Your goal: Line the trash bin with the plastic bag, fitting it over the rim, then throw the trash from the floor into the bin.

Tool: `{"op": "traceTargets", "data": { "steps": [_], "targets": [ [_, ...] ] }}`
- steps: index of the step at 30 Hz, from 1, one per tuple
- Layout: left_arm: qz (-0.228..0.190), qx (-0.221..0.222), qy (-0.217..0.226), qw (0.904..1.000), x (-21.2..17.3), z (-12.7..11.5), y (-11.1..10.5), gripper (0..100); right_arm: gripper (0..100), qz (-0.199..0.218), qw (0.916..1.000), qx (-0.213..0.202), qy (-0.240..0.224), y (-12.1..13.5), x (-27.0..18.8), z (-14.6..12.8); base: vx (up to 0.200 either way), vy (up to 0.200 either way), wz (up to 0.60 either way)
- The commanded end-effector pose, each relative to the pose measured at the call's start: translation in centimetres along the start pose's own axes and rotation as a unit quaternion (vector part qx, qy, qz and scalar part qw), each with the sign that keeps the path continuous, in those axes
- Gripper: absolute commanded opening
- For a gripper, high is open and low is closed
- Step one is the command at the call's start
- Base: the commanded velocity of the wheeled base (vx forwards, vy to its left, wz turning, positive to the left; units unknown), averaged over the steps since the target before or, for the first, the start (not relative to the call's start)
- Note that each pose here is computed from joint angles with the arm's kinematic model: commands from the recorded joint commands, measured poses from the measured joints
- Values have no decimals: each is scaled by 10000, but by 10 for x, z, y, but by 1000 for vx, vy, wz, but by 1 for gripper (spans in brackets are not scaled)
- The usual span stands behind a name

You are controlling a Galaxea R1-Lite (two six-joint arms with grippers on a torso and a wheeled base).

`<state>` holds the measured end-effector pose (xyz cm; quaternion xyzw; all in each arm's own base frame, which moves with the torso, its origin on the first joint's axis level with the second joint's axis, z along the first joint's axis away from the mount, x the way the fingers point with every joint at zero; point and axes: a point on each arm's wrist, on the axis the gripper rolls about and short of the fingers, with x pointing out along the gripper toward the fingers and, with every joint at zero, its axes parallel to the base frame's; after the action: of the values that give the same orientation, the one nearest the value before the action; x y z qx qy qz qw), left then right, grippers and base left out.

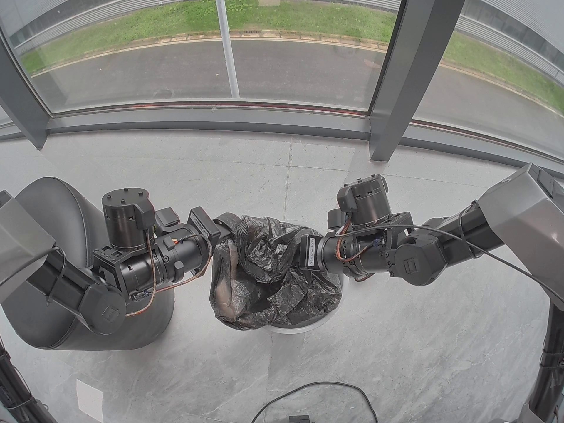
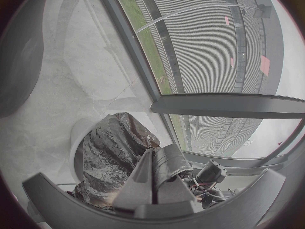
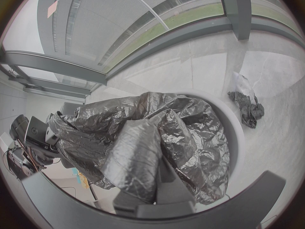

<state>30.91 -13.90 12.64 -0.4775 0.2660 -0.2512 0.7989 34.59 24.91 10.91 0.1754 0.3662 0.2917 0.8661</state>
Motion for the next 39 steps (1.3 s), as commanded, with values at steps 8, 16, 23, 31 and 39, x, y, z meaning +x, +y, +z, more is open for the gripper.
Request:
{"op": "traceTargets", "data": {
  "steps": [8,16,23,31,39],
  "targets": [
    [88,-31,-55,9999,20,8,14,0,0,-46,9998,-105,-148,-17,21,-3,0,0,0],
    [152,-56,-21,9999,25,5,24,0,0,-204,9997,-97,-82,-25,28,-11,0,0,0],
    [256,-93,84,9996,19,-3,27,0,0,-274,9996,-69,43,-27,17,-19,0,0,0],
    [535,-184,241,9981,12,-14,40,0,0,-376,9988,-164,266,-27,-11,-34,0,0,0],
    [574,-190,279,9978,16,-16,44,0,0,-587,9966,-238,523,-41,-22,-50,0,0,0]
  ]
}}
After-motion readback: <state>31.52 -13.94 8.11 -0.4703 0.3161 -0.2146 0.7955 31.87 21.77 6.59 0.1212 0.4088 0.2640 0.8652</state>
